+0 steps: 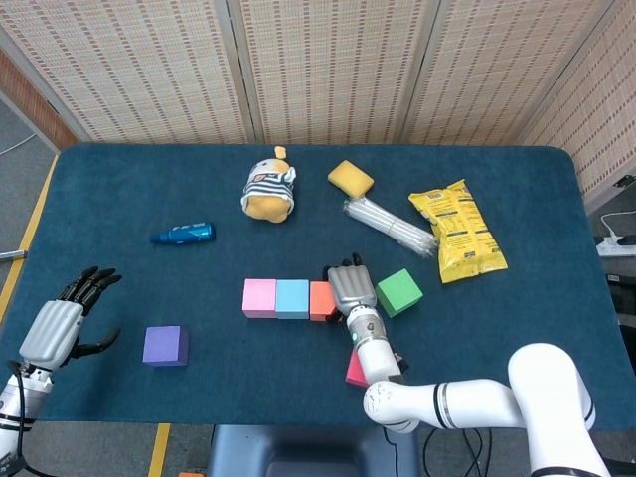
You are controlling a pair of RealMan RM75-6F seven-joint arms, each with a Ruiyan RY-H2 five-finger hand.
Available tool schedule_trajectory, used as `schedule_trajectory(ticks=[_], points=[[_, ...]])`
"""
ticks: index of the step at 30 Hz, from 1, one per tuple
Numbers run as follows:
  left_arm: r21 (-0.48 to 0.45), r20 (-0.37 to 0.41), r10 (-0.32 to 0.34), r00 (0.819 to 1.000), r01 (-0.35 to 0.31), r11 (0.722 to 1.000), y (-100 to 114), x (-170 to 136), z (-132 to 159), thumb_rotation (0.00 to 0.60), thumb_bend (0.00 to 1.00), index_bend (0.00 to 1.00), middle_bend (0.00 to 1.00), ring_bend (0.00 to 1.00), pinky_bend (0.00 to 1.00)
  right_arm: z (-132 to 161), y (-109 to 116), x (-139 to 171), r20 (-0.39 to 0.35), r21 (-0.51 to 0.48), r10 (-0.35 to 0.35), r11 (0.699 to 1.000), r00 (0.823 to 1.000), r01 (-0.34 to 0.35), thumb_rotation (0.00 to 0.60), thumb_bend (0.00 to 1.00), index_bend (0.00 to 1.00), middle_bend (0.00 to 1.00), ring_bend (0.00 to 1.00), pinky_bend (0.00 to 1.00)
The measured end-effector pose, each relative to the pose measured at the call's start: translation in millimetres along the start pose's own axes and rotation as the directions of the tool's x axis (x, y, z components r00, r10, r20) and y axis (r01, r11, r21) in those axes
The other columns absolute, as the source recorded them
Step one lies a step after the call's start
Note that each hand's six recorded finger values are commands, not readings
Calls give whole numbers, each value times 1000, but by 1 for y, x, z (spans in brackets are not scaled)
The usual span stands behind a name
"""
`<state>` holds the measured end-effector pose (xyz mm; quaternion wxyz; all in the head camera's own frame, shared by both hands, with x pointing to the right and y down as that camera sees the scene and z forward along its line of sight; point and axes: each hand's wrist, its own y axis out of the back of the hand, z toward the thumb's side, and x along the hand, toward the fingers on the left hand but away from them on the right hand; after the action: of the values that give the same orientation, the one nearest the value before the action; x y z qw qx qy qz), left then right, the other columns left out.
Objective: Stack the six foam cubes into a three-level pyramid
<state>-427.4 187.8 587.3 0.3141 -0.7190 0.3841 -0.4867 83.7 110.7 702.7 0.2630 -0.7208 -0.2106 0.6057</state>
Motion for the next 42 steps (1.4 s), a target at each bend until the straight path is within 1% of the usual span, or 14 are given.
schedule_trajectory(ticks=[2, 4, 12, 34, 42], points=[[0, 1, 1, 1000, -1, 1000, 0, 0, 0, 600, 307, 135, 83, 17, 176, -1, 0, 0, 3, 1, -2, 1000, 1000, 2, 600, 198, 315, 452, 227, 63], [0, 3, 3, 1000, -3, 1000, 1, 1, 1, 600, 307, 134, 83, 17, 175, -1, 0, 0, 4, 2, -3, 1000, 1000, 3, 600, 199, 304, 446, 222, 60], [-1, 3, 0, 1000, 0, 1000, 0, 1, 1, 600, 308, 134, 83, 17, 176, -1, 0, -1, 2, 4, -5, 1000, 1000, 5, 600, 199, 338, 447, 220, 60], [-7, 0, -5, 1000, 5, 1000, -1, 0, -1, 600, 306, 134, 82, 17, 176, 2, 0, -6, 0, 0, -21, 1000, 1000, 21, 600, 199, 341, 446, 220, 53], [-10, 0, -5, 1000, 5, 1000, -1, 0, -1, 600, 303, 134, 83, 17, 175, 3, -2, -6, 0, 4, -15, 1000, 1000, 15, 600, 199, 331, 446, 220, 53]])
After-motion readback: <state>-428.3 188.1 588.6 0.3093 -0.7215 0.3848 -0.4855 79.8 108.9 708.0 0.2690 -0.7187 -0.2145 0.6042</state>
